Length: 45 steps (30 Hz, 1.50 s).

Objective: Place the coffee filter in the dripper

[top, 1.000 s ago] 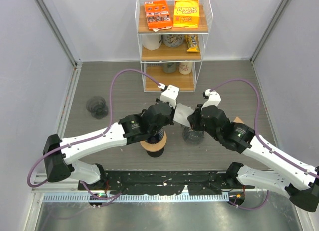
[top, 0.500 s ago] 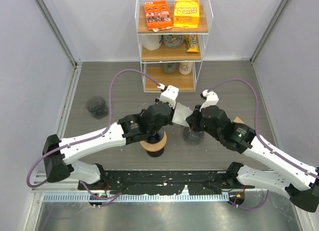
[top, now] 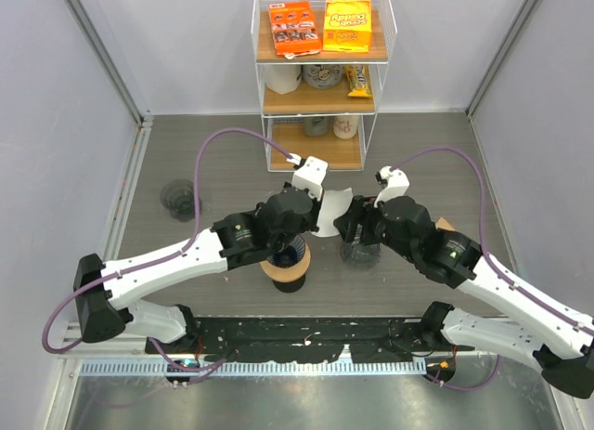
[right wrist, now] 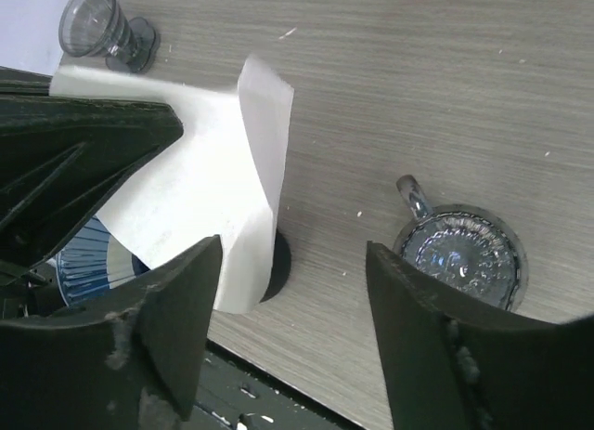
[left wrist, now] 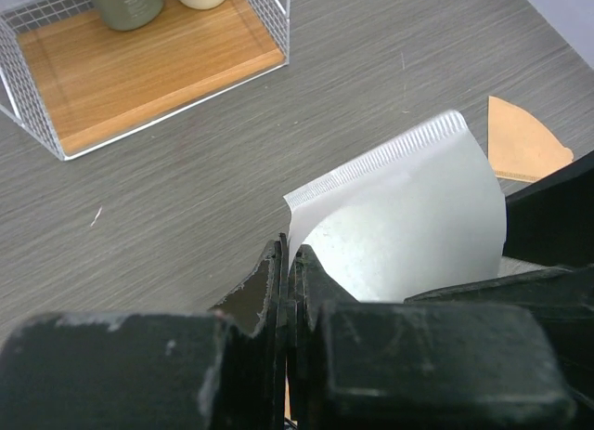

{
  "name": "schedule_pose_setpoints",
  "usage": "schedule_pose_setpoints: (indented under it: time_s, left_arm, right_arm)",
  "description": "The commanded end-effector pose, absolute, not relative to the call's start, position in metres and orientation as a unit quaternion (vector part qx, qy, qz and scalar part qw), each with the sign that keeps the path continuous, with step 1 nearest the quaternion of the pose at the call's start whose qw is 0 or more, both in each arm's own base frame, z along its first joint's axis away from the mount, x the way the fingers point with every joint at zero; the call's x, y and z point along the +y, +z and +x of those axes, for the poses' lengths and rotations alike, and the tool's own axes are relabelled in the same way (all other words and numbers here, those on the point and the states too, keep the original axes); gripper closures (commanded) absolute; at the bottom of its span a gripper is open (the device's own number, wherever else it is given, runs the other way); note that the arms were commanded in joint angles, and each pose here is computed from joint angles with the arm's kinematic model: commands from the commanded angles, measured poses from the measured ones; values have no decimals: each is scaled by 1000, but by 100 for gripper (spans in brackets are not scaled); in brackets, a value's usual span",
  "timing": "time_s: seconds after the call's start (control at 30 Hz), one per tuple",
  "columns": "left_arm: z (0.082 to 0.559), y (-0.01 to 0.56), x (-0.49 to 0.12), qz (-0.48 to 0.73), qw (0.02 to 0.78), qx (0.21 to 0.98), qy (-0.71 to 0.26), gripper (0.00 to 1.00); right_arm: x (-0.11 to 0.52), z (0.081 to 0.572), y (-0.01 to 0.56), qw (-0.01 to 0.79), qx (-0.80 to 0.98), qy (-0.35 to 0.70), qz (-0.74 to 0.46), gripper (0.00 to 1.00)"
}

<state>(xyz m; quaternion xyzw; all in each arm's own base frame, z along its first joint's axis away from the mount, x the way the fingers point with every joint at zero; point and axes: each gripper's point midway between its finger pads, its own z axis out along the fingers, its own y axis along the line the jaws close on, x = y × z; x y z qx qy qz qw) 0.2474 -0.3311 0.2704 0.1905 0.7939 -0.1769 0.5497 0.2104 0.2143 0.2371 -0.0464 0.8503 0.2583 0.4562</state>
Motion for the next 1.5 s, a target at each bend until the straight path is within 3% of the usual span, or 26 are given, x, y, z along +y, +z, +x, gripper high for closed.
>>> schedule_pose_setpoints:
  time_s: [0.0, 0.07, 0.1, 0.33, 0.63, 1.07, 1.47]
  left_arm:
    - [245, 286, -327, 173, 558, 787, -198, 100]
    - [244, 288, -325, 171, 557, 789, -198, 100]
    - [244, 288, -323, 170, 556, 790, -196, 100]
    - [243, 292, -309, 158, 558, 794, -180, 100]
    - [232, 324, -277, 154, 534, 816, -161, 100]
    - [159, 293, -223, 193, 405, 863, -234, 100]
    - [157, 268, -231, 206, 351, 884, -230, 100]
  right_arm:
    - [203, 217, 292, 520, 803, 292, -3, 25]
    - [197, 216, 297, 533, 792, 298, 8, 14]
    - [192, 215, 299, 541, 784, 304, 20, 2]
    - [157, 208, 298, 585, 746, 309, 73, 4]
    - [95, 211, 237, 579, 788, 152, 144, 4]
    - [93, 222, 208, 577, 807, 73, 104, 5]
    - [108, 228, 192, 556, 826, 60, 65, 5]
